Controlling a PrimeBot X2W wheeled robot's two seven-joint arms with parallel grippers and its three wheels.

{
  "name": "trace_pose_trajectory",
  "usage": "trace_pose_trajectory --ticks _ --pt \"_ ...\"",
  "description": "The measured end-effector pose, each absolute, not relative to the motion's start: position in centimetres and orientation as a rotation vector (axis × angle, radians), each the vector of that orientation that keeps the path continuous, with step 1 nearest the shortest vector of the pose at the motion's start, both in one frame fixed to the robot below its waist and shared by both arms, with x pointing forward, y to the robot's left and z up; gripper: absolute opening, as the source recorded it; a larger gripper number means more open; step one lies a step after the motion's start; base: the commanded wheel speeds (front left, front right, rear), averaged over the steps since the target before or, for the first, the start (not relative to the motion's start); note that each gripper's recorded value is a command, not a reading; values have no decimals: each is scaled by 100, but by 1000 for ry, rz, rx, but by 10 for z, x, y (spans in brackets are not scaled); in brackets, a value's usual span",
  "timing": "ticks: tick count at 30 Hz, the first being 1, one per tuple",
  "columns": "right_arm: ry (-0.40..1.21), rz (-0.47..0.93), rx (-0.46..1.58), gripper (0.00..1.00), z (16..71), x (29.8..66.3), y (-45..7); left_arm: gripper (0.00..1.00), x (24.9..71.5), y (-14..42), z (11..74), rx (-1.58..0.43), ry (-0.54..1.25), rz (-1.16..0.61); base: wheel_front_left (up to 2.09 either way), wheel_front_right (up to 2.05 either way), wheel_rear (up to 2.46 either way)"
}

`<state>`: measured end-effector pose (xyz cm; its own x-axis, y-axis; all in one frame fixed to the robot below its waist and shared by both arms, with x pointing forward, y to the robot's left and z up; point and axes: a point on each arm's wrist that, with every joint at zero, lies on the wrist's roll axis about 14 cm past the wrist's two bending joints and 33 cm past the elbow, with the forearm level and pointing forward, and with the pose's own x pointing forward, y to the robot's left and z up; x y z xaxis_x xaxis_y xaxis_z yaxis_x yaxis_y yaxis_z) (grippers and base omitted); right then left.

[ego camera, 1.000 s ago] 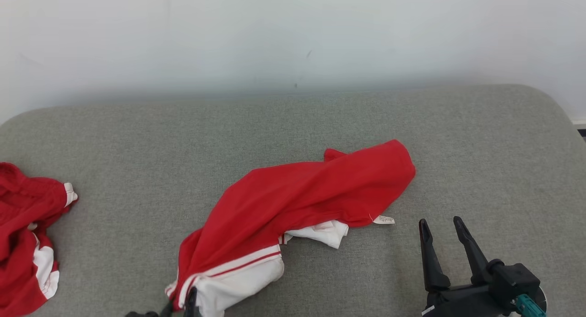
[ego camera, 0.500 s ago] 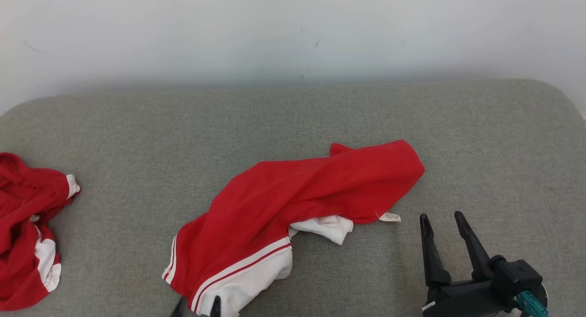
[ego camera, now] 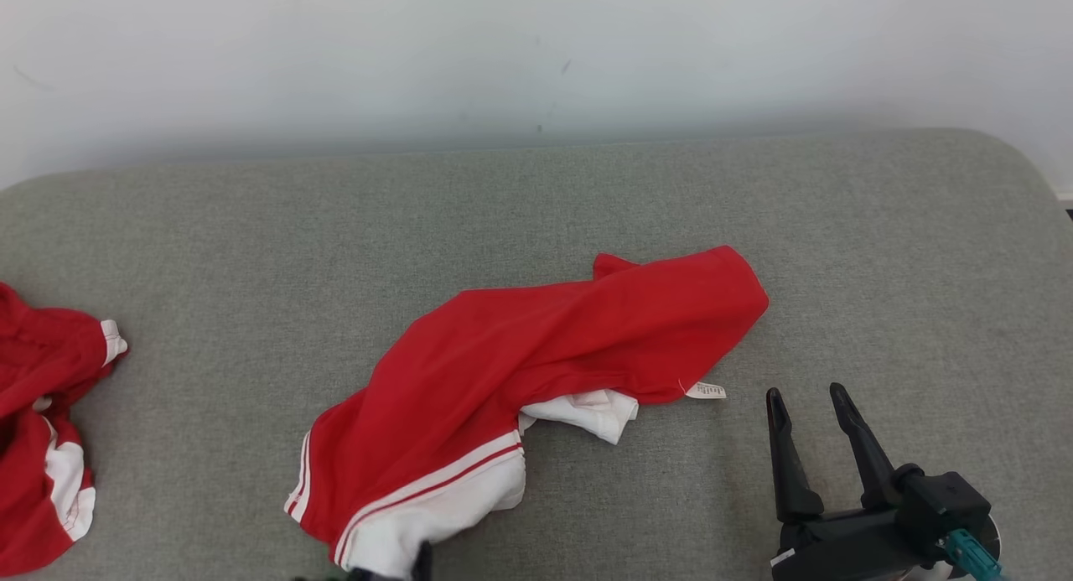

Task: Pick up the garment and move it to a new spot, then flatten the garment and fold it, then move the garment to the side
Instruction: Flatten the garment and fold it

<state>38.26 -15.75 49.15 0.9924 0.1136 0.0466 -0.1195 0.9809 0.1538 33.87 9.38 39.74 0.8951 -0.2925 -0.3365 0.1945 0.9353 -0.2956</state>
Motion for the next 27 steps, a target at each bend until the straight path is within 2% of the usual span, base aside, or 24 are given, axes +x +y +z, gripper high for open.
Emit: trace_pose_trajectory --ticks 1,6,13,16,21,22,23,24,27 --pt "-37 116 157 100 491 383 -158 0 343 97 400 -266 372 -248 0 0 0" --pt "-34 118 159 100 490 384 -157 0 347 112 405 -275 351 -215 0 0 0" --pt "-27 151 184 100 489 387 -145 0 344 162 438 -336 286 -97 0 0 0" --pt "-22 169 191 100 487 387 -138 0 329 183 438 -313 337 -57 0 0 0" --pt "-23 189 192 100 489 386 -131 0 309 180 427 -334 412 -49 0 0 0" --pt "-24 190 192 100 489 386 -131 26 306 176 423 -333 424 -56 0 0 0" --pt "-25 189 191 100 490 386 -132 65 305 176 421 -342 424 -47 0 0 0" --pt "-25 188 191 100 490 385 -132 100 303 175 418 -337 427 -36 0 0 0" --pt "-25 180 188 100 490 384 -135 100 305 176 420 -319 389 -23 0 0 0"
